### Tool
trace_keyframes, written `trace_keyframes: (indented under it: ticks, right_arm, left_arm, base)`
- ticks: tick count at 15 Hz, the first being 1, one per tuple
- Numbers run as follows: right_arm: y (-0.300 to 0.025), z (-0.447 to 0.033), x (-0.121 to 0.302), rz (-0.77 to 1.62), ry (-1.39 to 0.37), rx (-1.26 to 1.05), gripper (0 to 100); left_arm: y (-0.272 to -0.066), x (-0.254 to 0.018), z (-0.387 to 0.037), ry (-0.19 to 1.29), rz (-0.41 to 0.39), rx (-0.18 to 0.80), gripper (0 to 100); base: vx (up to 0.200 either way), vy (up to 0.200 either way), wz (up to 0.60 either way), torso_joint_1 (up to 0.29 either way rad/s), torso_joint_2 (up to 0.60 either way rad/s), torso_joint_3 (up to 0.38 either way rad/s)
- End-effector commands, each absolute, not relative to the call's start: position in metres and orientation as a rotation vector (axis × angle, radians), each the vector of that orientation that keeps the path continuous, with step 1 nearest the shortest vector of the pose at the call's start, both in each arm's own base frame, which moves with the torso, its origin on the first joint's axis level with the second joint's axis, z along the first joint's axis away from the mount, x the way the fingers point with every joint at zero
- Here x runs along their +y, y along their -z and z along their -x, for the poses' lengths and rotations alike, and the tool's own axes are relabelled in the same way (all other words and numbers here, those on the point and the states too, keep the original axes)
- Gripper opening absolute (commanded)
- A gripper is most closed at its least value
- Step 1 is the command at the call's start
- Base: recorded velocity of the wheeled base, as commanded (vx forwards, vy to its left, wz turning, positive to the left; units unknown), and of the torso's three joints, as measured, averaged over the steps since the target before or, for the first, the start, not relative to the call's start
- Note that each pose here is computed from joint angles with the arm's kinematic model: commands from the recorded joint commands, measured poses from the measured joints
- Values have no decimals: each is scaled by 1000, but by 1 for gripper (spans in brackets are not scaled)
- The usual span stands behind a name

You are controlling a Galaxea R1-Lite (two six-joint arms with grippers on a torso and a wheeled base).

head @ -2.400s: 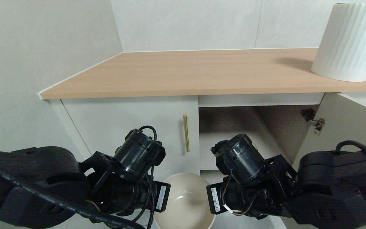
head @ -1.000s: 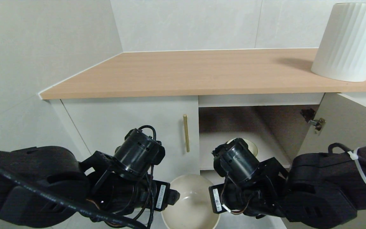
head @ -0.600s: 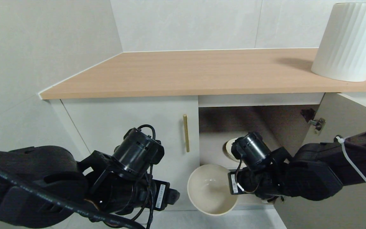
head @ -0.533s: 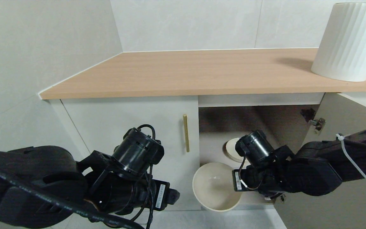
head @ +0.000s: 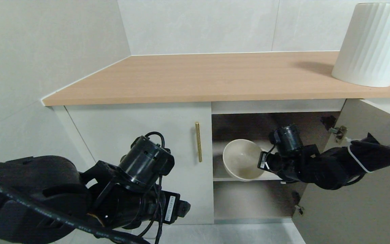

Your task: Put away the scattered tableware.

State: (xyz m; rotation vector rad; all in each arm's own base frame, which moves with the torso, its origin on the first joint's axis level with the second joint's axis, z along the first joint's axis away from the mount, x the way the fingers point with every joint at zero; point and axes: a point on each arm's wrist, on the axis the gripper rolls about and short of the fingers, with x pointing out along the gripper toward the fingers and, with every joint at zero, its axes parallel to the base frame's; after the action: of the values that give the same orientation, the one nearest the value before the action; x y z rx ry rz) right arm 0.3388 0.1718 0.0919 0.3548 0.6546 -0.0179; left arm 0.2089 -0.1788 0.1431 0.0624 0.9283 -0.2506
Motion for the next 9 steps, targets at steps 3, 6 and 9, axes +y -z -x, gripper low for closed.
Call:
trace_keyframes:
  ticks: [3, 6, 9]
  right_arm:
    - [-71, -365, 157, -374, 120, 609, 0]
    - [-73, -374, 149, -415, 150, 585, 0]
    - [-69, -385, 139, -425, 182, 577, 0]
  left_arm:
    - [-142, -179, -210, 246, -62, 930, 100]
    - [-144, -179, -210, 247, -59, 925, 100]
    - [-143, -179, -210, 247, -60, 927, 100]
  base:
    - [0, 0, 0, 0, 0, 0]
    - [0, 0, 0, 0, 0, 0]
    - [0, 0, 0, 0, 0, 0]
